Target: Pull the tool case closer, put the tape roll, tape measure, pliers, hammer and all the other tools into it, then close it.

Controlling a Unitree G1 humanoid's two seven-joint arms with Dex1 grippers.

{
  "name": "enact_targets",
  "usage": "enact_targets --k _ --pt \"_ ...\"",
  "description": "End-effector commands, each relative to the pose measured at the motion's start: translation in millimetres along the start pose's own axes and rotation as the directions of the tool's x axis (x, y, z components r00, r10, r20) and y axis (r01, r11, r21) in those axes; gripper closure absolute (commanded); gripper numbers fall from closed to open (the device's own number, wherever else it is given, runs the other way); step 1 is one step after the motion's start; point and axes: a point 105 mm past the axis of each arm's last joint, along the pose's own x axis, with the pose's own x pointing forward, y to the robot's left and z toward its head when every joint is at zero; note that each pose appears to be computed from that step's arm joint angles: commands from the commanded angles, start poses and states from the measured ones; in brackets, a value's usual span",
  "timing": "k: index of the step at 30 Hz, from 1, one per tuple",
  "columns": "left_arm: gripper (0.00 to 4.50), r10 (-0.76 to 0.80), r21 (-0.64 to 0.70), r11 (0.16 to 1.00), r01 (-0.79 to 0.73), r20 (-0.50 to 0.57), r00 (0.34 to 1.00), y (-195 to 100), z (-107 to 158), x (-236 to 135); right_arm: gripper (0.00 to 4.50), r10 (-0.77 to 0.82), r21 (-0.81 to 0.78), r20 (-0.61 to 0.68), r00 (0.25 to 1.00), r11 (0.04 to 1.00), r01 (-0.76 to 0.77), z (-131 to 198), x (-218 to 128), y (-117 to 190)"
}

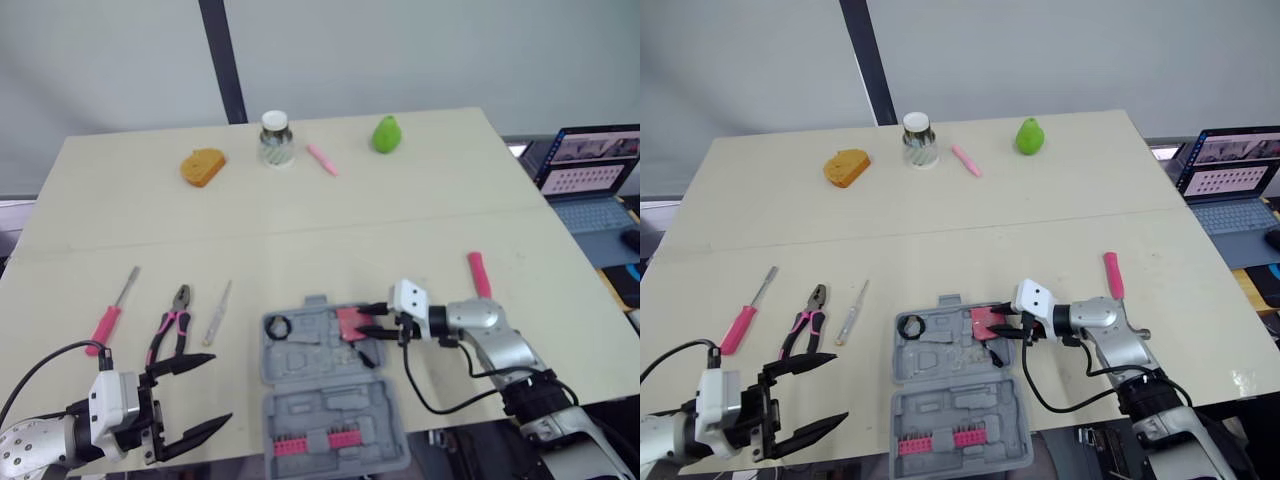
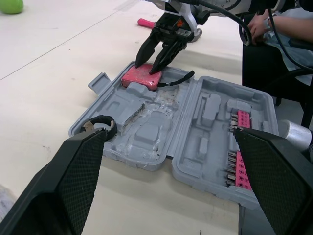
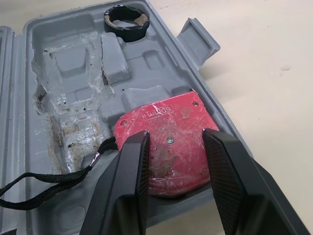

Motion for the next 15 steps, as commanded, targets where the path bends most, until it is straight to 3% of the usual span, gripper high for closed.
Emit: enact_targets --k 1,15 --pt "0.0 0.004 0.018 1.0 -0.004 0.008 1.0 1.0 4.8 -2.6 2.69 0.05 0.103 -0.102 0.993 0.994 -0.04 -35.2 1.8 16.6" --pt "0.0 -0.004 0.018 1.0 0.004 0.011 1.0 0.2 2.6 -0.8 2.69 0.016 0.086 -0.075 0.997 0.996 -0.009 -28.1 -1.5 11.6"
